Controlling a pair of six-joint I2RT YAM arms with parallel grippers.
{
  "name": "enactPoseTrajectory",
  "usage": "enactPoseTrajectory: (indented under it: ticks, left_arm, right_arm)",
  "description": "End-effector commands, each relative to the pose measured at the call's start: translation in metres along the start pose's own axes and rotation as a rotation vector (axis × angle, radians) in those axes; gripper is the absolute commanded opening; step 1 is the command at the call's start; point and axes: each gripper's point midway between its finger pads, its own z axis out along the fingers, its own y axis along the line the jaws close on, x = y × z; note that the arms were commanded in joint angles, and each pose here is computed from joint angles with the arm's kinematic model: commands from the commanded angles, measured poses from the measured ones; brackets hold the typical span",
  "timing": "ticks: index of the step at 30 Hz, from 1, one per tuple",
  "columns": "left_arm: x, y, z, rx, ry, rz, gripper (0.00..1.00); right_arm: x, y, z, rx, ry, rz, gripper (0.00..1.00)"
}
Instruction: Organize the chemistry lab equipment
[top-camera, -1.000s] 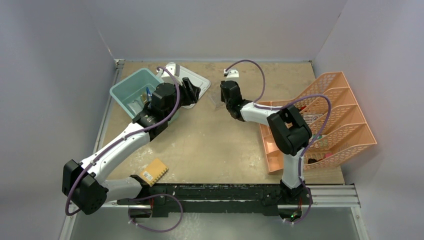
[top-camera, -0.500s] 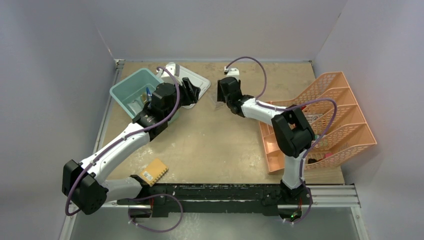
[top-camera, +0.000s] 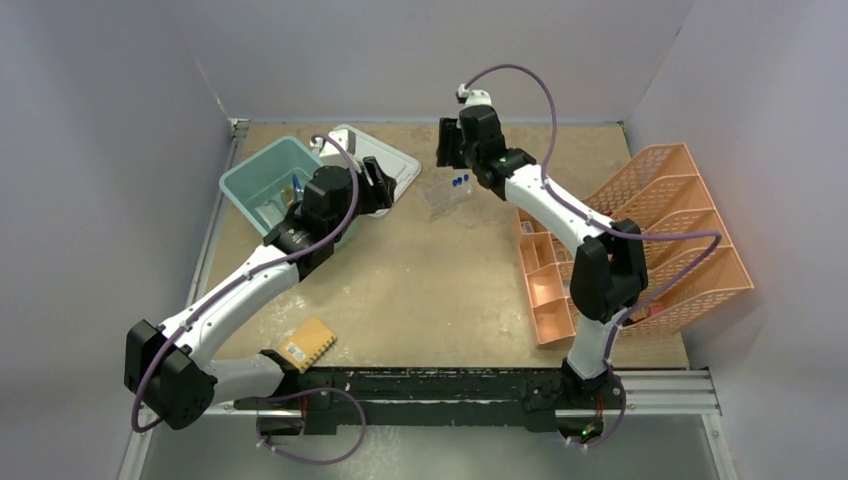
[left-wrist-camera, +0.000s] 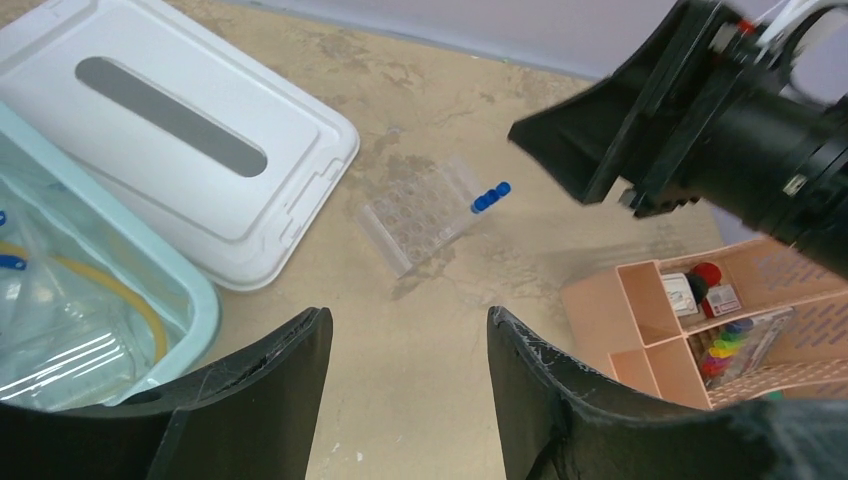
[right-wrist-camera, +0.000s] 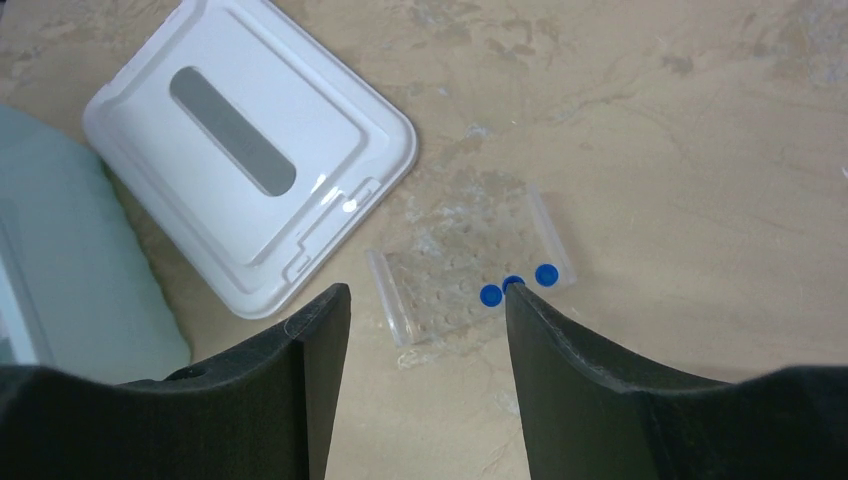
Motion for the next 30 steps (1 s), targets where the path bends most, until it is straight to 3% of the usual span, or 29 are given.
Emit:
enactPoseTrajectory:
  ticks: [1, 9, 14, 20, 30]
  left_arm:
    - [-0.032, -0.001, -0.002, -0.025, -0.056, -0.059, 0.58]
    - [-0.038, 0.016, 0.003, -0.089, -0.036, -0.095, 0.58]
    - [-0.039, 0.023, 0.011, -0.117, -0.023, -0.11, 0.58]
    - [-0.035, 0.024, 0.021, -0.13, 0.006, -0.108, 0.58]
    - [-0.024, 0.028, 0.03, -0.147, 0.045, -0.114, 0.58]
  right_arm:
    - [-0.011, 0.028, 0.006, -0.115, 0.066, -0.095, 0.6]
    - [0.003, 0.045, 0.074, -0.14, 0.162, -0.19, 0.63]
    - [0.006, 0.05, 0.115, -0.143, 0.112, -0.234, 0.65]
    - [0.023, 0.049, 0.156, -0.132, 0.077, -0.272, 0.6]
    - [0.037, 0.039, 0.194, -0.078, 0.008, -0.302, 0.63]
